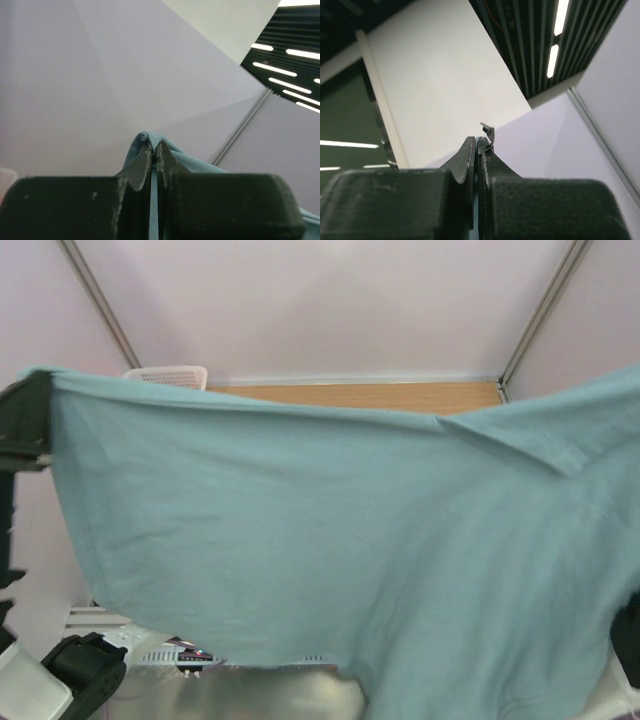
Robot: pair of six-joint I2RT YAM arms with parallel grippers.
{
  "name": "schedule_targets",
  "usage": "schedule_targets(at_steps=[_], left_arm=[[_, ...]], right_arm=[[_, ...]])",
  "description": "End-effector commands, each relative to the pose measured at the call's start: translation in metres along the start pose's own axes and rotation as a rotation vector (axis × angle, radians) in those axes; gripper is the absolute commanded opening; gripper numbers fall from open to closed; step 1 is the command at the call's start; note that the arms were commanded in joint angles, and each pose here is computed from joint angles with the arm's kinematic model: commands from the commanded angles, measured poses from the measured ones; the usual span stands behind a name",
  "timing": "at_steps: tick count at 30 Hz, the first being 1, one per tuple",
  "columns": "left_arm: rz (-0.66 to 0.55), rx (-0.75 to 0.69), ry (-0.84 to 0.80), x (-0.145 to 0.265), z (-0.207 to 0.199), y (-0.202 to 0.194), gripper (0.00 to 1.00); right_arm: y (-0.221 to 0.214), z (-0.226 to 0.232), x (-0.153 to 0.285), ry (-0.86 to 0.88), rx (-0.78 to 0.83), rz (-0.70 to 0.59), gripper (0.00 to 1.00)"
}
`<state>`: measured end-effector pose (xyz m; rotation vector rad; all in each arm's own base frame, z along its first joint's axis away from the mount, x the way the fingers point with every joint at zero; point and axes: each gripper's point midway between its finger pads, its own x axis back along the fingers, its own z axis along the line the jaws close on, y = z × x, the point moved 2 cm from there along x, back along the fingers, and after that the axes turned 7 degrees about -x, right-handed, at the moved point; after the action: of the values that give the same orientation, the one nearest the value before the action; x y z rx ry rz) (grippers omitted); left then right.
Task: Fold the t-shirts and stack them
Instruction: Flatten the tshirt out
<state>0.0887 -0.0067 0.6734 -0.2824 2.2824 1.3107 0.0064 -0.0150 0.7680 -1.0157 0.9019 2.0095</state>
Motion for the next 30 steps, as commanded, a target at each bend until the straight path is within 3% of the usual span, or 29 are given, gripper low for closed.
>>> schedule_targets(at_steps=[1,6,7,10,11,13,14,18,24,30], left_arm=[[0.138,-0.110,0.140,-0.056,0.023,-0.078,0.00],[0.342,-0.204,0.246,-0.086,0.056,-0.191,0.00],[0.420,-0.246,0.287,-0.086,0.072,-0.232,0.01],[0.490,-0.303,0.360,-0.093,0.100,-0.287,0.01],[0.573,-0.326,0.364,-0.096,0.114,-0.329,0.01],[0.640,-0.358,0.422,-0.099,0.143,-0.365,0.00],[0.714,-0.359,0.451,-0.097,0.165,-0.406,0.00],[0.880,-0.285,0.543,-0.107,0.230,-0.489,0.00],[1.030,-0.282,0.573,-0.137,0.282,-0.570,0.00],[1.092,-0.269,0.594,-0.147,0.310,-0.595,0.00]], right_arm=[[-0.085,-0.065,-0.024,-0.161,0.023,0.138,0.01],[-0.197,-0.151,-0.002,-0.305,0.070,0.362,0.02],[-0.213,-0.165,0.005,-0.329,0.079,0.394,0.02],[-0.274,-0.221,0.034,-0.420,0.119,0.511,0.02],[-0.301,-0.246,0.053,-0.464,0.139,0.573,0.01],[-0.330,-0.272,0.069,-0.491,0.159,0.627,0.01],[-0.359,-0.299,0.087,-0.529,0.172,0.682,0.02],[-0.438,-0.363,0.126,-0.587,0.221,0.846,0.01],[-0.524,-0.430,0.158,-0.663,0.223,1.002,0.02],[-0.572,-0.451,0.177,-0.721,0.154,1.163,0.02]])
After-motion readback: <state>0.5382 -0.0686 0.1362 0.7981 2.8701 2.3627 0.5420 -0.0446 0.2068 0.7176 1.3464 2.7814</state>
